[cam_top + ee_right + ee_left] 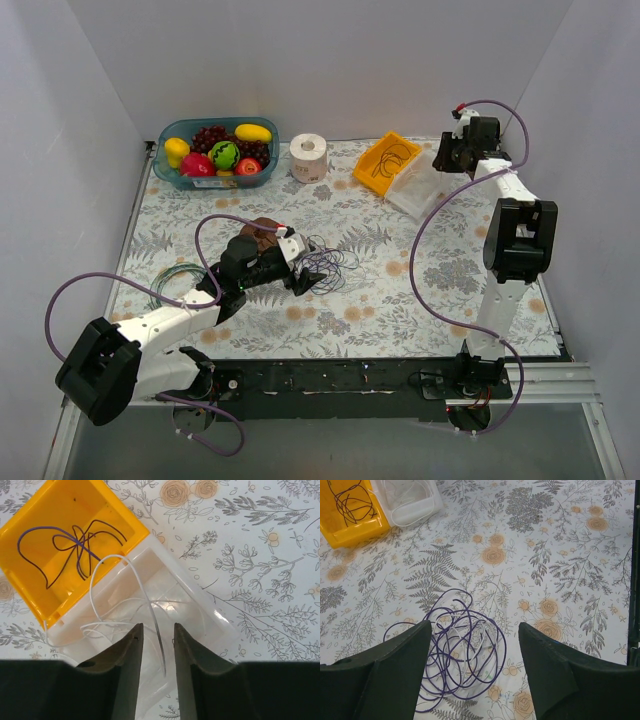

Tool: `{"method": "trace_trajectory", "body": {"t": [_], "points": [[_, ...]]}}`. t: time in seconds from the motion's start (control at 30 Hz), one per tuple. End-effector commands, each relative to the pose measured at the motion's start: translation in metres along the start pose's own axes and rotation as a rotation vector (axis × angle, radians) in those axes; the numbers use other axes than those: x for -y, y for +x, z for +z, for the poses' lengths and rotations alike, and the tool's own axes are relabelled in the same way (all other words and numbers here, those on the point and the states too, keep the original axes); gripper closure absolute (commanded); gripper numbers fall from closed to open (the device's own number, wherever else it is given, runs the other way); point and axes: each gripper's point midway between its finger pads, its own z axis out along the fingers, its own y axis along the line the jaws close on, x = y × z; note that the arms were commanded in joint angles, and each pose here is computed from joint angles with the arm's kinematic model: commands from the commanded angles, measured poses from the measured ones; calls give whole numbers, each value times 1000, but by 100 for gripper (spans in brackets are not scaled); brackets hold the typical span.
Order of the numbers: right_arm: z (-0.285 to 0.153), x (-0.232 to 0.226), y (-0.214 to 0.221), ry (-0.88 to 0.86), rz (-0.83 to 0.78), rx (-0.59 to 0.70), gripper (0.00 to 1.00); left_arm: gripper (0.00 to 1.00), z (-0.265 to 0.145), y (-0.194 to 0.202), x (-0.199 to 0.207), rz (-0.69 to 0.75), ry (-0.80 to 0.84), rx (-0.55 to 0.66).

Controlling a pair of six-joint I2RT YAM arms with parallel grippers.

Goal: Untangle the cables

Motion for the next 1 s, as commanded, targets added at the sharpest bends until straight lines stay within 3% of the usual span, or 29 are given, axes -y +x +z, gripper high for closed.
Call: {"method": "trace_trajectory", "body": {"t": [0.0,0.07,0.1,0.2,0.43,0.53,0.67,0.73,0.77,0.87,0.97], "points": [[-16,-15,-32,-66,-56,69,46,30,-4,-7,-1,32,-12,17],[-27,-15,-44,-48,-96,100,31,30,-4,-7,-1,32,-12,17],[-31,-15,-49,-35,-102,113,17,29,-4,-8,-1,31,-11,18],[-53,-13,-72,10,-124,170,9,27,-5,-7,-2,38,-17,14],[-120,-41,-110,35,-187,298,5,18,-11,5,-5,-15,-65,-10],[-143,-109,-95,-156,-274,315,5,18,-15,17,-2,-55,-77,-27],[-154,-192,-3,-499,-386,163,3,19,-21,31,1,-47,-81,-51],[-170,-215,30,-625,-460,123,3,19,-23,36,1,-35,-84,-54],[-171,-227,66,-681,-483,46,2,19,-25,38,1,-26,-84,-56],[-181,-244,115,-761,-566,-28,4,19,-27,43,5,-18,-73,-55],[-173,-237,161,-721,-540,-145,11,19,-27,45,9,-24,-59,-47]]}}
